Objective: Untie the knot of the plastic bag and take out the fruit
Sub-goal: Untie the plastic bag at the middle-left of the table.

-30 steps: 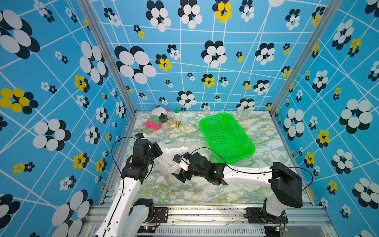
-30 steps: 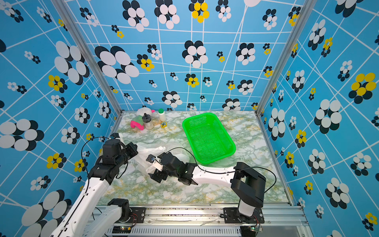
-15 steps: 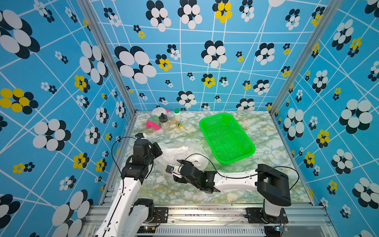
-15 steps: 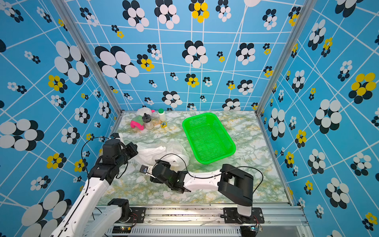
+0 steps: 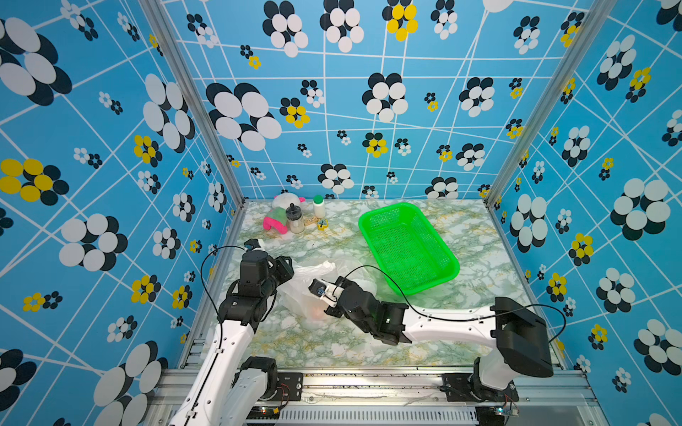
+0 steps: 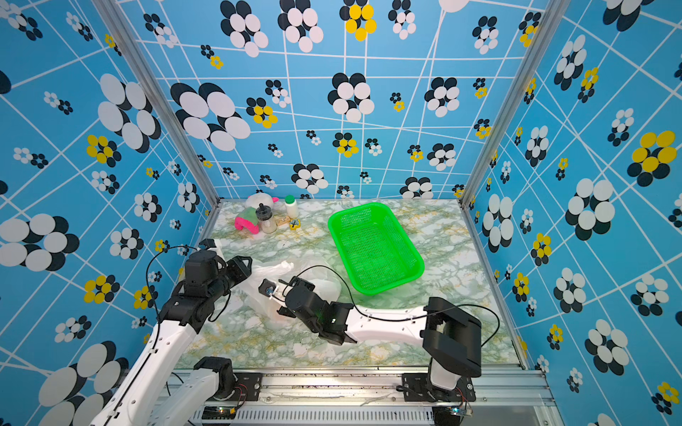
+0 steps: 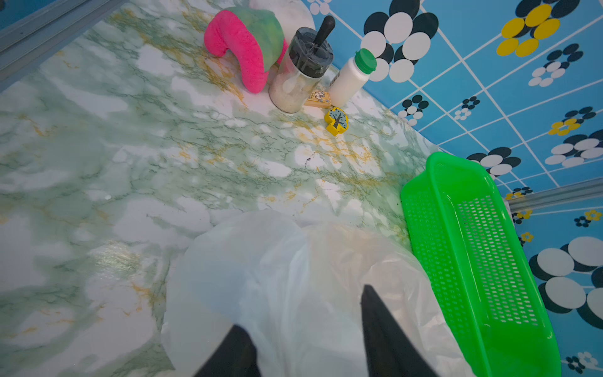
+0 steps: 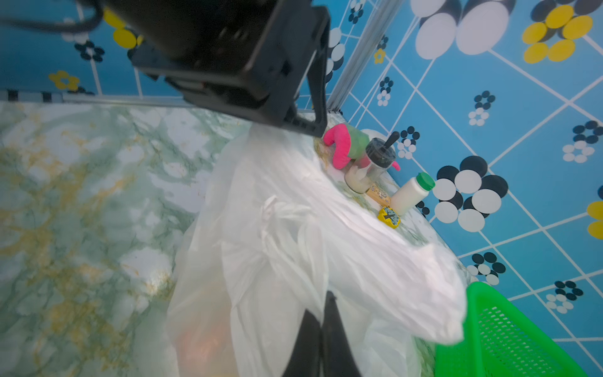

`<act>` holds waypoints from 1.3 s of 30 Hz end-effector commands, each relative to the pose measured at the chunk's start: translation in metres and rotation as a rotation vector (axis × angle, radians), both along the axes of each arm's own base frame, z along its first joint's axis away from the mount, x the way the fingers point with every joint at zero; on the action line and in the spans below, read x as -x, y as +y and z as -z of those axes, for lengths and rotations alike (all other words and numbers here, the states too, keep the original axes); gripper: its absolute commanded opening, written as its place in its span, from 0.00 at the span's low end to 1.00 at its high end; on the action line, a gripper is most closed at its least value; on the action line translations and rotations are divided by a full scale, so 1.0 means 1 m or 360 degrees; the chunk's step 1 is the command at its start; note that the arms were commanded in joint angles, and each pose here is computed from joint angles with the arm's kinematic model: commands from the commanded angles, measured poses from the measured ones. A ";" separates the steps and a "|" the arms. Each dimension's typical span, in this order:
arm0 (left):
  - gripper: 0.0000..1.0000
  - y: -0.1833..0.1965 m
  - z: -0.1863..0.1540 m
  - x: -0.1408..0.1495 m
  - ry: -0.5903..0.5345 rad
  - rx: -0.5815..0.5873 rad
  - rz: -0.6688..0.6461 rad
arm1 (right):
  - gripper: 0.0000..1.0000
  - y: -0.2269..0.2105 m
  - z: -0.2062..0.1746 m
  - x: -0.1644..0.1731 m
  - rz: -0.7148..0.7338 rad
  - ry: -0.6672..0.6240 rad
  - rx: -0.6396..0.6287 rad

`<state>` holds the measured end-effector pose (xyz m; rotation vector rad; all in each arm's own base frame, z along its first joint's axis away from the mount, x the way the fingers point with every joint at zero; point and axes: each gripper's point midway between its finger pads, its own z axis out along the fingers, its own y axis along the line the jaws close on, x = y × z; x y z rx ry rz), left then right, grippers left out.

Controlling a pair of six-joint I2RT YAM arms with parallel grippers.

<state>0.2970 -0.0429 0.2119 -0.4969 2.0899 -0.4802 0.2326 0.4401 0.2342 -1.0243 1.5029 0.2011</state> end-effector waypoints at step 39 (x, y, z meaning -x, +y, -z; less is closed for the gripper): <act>1.00 -0.135 -0.078 0.055 -0.0470 -0.0931 0.0634 | 0.00 -0.072 -0.067 -0.043 0.0413 0.0423 -0.0942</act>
